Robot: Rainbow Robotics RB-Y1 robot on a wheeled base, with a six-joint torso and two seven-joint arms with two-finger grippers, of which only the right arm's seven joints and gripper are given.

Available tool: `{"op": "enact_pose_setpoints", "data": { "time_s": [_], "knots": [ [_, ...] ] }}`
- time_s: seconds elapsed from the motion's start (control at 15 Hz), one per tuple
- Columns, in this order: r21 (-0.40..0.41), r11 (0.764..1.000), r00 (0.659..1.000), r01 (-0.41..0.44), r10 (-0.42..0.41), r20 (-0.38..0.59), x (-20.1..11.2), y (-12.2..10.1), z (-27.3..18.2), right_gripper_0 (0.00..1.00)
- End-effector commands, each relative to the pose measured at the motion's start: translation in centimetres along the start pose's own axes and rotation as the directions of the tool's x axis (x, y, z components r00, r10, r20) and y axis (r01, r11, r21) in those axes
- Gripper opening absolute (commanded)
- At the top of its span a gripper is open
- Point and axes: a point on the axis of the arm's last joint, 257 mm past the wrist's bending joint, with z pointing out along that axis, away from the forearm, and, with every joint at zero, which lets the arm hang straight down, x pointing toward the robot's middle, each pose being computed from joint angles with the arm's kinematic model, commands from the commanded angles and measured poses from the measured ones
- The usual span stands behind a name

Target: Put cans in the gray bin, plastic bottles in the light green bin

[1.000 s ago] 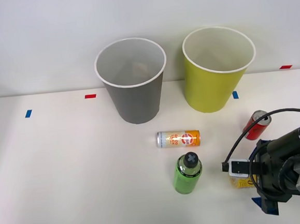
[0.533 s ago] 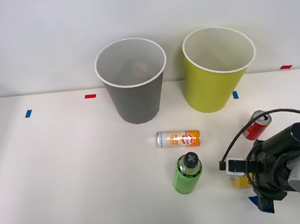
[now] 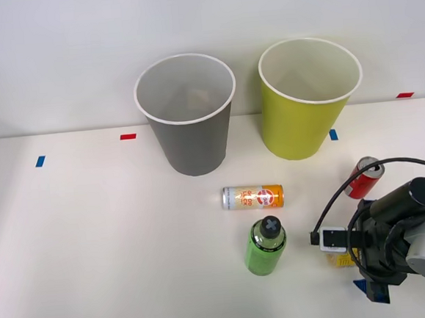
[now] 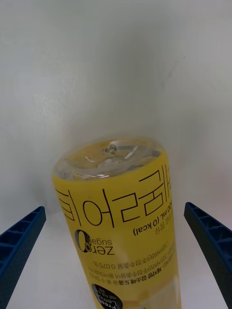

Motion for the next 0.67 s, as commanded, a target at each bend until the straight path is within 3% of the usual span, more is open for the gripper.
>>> {"op": "enact_pose_setpoints", "data": {
  "time_s": [0.07, 0.33, 0.4, 0.47, 0.53, 0.67],
  "knots": [
    [0.011, 1.0, 1.0, 0.003, -0.003, 0.001, -0.23, -0.17, 0.08, 1.0],
    [0.008, 1.0, 1.0, 0.005, -0.005, -0.002, -0.17, -0.06, 0.25, 1.0],
    [0.008, 1.0, 1.0, 0.005, -0.005, -0.002, -0.17, -0.06, 0.25, 0.75],
    [0.009, 1.0, 1.0, 0.003, -0.003, -0.002, -0.17, -0.06, 0.25, 0.4],
    [0.015, 1.0, 1.0, 0.003, -0.003, -0.005, -0.09, -0.23, 0.24, 0.2],
    [0.021, 1.0, 1.0, 0.001, -0.001, -0.008, -0.02, -0.37, 0.24, 0.11]
  ]
}}
